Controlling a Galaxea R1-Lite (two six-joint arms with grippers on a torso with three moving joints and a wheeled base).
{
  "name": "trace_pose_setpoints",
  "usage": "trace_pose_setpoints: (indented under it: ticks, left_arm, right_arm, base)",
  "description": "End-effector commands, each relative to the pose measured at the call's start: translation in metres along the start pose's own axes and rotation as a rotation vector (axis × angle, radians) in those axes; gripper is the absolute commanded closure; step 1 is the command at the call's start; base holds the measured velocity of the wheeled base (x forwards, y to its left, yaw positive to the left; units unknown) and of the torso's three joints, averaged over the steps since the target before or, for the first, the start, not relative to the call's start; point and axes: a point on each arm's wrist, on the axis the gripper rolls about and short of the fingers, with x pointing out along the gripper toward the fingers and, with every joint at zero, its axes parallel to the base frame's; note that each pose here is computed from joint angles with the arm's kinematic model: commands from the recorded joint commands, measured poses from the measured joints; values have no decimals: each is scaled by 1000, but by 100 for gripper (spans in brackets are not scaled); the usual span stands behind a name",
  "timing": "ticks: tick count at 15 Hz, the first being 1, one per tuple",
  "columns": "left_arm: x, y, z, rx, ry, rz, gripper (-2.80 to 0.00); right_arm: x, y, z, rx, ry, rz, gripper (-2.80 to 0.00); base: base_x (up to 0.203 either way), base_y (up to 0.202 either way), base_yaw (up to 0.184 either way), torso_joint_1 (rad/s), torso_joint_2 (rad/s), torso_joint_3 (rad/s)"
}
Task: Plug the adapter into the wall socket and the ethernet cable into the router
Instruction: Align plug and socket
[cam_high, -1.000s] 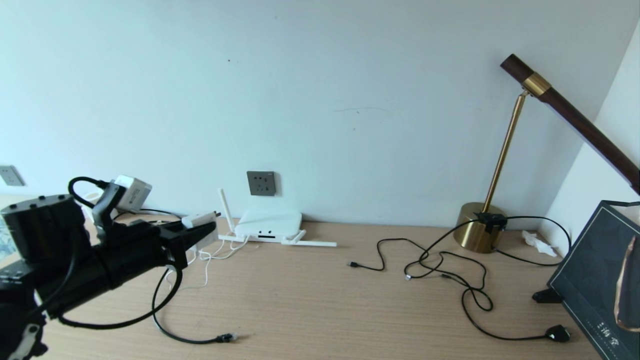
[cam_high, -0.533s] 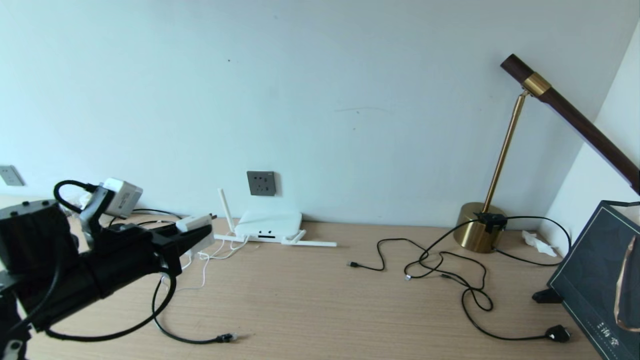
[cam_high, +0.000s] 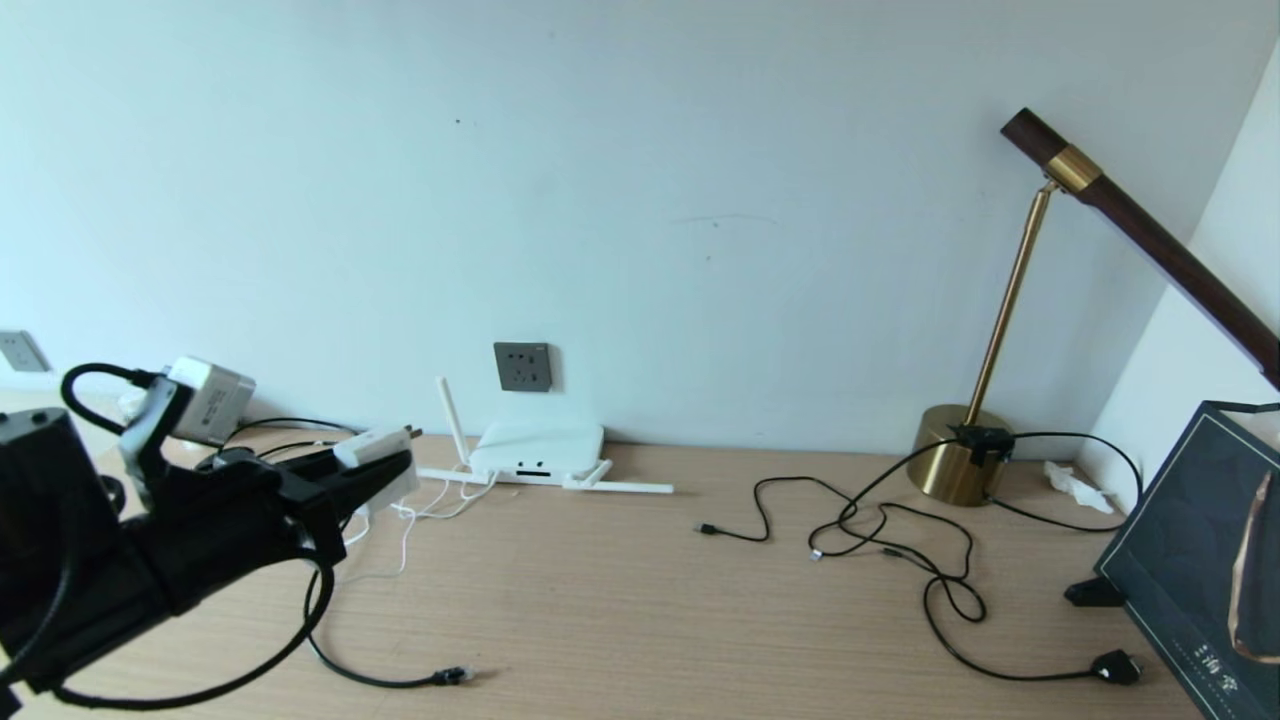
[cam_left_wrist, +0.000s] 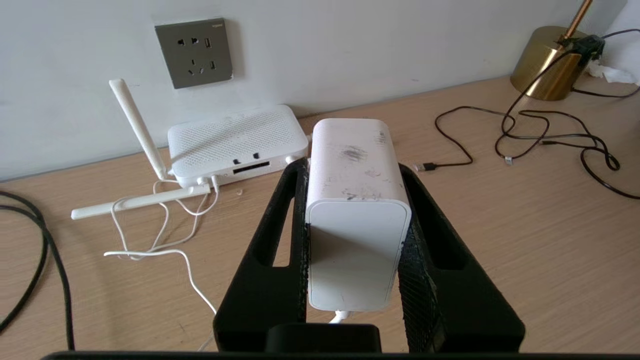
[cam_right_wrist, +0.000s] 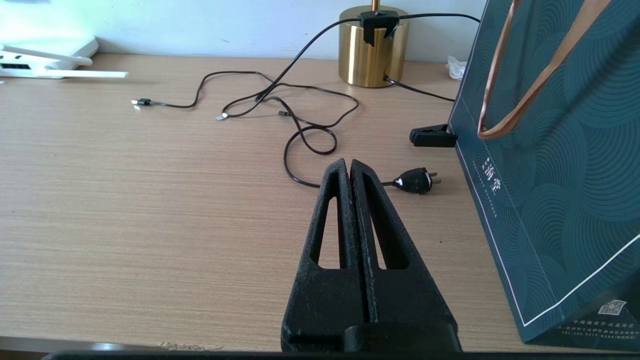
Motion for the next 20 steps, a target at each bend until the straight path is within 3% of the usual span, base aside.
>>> trace_pose_setpoints:
  ticks: [1,4,9,13,16,20]
  left_arm:
    - [0,0,4,8,-18,15,0]
    - [20,6,10,10,-19,54,0]
    - [56,6,-3,7,-4,131,0]
    - [85,5,-19,26,-65,155,0]
    - [103,6,-18,29,-84,165,0]
    - [117,-3,-12,-24,-116,213,0]
  right_arm:
    - [0,0,0,0,0,0,0]
    - [0,0,0,0,0,0,0]
    - [0,0,0,0,0,0,0]
    - [0,0,0,0,0,0,0]
    - [0,0,0,0,0,0,0]
    - [0,0,0,0,0,0,0]
  base:
    - [0,0,0,0,0,0]
    - [0,0,0,0,0,0]
    - [0,0,0,0,0,0]
    - [0,0,0,0,0,0]
    - [0,0,0,0,0,0]
    - [0,0,0,0,0,0]
